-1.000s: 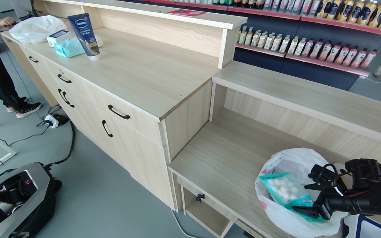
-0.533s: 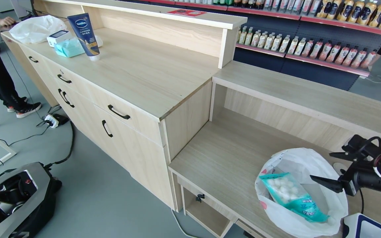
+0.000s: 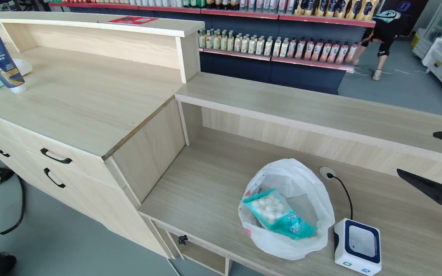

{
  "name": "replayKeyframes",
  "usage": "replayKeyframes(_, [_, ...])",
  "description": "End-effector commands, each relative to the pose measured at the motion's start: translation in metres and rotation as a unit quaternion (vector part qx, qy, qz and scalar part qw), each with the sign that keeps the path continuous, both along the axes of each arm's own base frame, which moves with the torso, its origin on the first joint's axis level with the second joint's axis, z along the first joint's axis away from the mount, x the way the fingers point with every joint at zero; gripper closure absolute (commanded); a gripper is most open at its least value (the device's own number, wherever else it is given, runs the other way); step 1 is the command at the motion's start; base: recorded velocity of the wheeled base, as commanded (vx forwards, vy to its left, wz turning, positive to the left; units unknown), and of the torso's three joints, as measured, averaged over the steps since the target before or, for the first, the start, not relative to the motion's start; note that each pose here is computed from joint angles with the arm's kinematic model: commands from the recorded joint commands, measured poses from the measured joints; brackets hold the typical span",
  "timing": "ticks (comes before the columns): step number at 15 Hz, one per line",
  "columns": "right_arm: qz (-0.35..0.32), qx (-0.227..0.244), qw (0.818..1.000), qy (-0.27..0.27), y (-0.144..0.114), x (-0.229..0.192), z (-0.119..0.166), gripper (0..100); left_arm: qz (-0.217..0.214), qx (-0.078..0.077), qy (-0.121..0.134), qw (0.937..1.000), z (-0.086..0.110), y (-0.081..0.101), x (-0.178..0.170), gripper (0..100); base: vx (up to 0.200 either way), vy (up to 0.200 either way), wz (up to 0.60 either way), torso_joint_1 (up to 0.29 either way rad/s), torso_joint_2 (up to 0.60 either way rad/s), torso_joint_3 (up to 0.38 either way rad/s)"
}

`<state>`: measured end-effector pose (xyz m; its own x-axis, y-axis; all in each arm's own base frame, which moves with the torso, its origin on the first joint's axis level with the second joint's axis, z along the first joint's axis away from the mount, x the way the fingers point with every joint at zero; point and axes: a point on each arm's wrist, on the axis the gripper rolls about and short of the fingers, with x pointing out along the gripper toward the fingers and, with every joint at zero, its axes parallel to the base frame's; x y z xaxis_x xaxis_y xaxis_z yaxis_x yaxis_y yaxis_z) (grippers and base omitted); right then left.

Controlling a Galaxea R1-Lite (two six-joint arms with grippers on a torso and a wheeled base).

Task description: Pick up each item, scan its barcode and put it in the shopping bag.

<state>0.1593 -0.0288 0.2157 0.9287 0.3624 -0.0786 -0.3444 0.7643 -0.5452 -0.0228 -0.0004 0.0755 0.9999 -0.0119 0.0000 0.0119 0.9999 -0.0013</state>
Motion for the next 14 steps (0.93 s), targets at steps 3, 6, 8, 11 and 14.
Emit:
replayKeyframes(3, [-0.093, 0.018, 0.994, -0.054, 0.005, -0.027, 0.020, 0, 0.000, 0.000, 0.000, 1.0000, 0.000, 0.000, 0.000, 0, 0.000, 0.000, -0.60, 0.007, 0.00, -0.001])
replayKeyframes(6, [-0.272, 0.054, 0.961, -0.005, -0.014, -0.018, 0.003, 0, 0.000, 0.000, 0.000, 1.0000, 0.000, 0.000, 0.000, 0, 0.000, 0.000, -0.60, -0.002, 0.00, 0.007])
replayKeyframes(8, [-0.357, 0.052, 0.932, 0.039, -0.029, -0.009, -0.011, 0, 0.000, 0.000, 0.000, 1.0000, 0.000, 0.000, 0.000, 0, 0.000, 0.000, -0.60, 0.000, 0.00, 0.002])
replayKeyframes(11, [-0.402, 0.053, 0.908, 0.106, -0.046, 0.011, -0.035, 0, 0.001, 0.000, 0.000, 1.0000, 0.000, 0.000, 0.000, 0, 0.000, 0.000, -0.60, 0.005, 0.00, 0.006])
replayKeyframes(14, [-0.363, 0.061, 0.915, 0.167, -0.068, 0.062, -0.063, 0, 0.000, 0.000, 0.000, 1.0000, 0.000, 0.000, 0.000, 0, 0.000, 0.000, 0.00, 0.000, 0.00, 0.000])
